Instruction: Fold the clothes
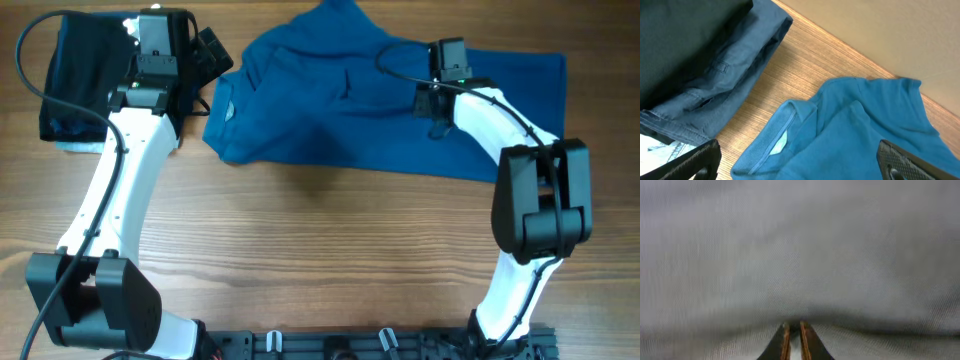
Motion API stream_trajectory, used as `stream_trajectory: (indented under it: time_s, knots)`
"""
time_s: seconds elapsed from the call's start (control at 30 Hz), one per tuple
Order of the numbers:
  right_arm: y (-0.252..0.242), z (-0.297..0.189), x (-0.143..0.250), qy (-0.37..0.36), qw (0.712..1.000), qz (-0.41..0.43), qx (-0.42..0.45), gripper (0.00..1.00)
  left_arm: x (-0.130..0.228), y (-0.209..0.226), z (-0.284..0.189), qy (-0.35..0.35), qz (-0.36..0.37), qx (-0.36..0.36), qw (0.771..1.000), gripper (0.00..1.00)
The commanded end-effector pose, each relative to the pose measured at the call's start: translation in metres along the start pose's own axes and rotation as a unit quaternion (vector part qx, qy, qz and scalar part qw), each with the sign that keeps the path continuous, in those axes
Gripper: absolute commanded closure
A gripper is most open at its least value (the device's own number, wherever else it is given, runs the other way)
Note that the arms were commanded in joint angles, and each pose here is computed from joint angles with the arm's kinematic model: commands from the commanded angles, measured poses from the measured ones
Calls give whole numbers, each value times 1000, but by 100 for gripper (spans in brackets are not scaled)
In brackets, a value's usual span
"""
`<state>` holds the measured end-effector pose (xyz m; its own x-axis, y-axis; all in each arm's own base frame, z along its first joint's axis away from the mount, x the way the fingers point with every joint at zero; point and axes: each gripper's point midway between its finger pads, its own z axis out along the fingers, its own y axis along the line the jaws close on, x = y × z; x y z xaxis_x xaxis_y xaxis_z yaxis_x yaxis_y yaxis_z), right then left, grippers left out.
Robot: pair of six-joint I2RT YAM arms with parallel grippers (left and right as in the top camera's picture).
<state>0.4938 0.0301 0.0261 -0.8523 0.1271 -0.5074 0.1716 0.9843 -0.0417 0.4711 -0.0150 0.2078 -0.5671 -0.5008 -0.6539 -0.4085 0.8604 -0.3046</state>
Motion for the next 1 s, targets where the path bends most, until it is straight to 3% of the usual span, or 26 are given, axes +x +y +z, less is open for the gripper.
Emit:
stream_trajectory:
  time_s: [0.0, 0.13, 0.23, 0.33, 0.4, 0.5, 0.73, 0.97]
  knots:
    - [-18, 8, -24, -47, 999, 22, 13, 80, 1, 3, 4, 2, -6, -3, 1000, 0]
    - [-36, -14, -59, -80, 996, 45, 3, 71, 1, 3, 4, 3, -6, -3, 1000, 0]
    - [-45, -68, -67, -72, 996, 45, -19, 64, 1, 3, 4, 3, -6, -3, 1000, 0]
    - [-54, -104, -38, -15, 999, 39, -12, 67, 1, 3, 4, 3, -6, -3, 1000, 0]
    - [-59, -108, -6, 47, 998, 32, -2, 79, 1, 3, 4, 2, -6, -3, 1000, 0]
    - [-64, -95, 29, 109, 993, 31, 12, 96, 1, 3, 4, 3, -6, -3, 1000, 0]
    - [-62, -32, 69, 164, 986, 37, 21, 96, 1, 3, 4, 3, -6, -3, 1000, 0]
    - [-62, 9, 63, 139, 989, 44, 20, 96, 1, 3, 4, 2, -6, -3, 1000, 0]
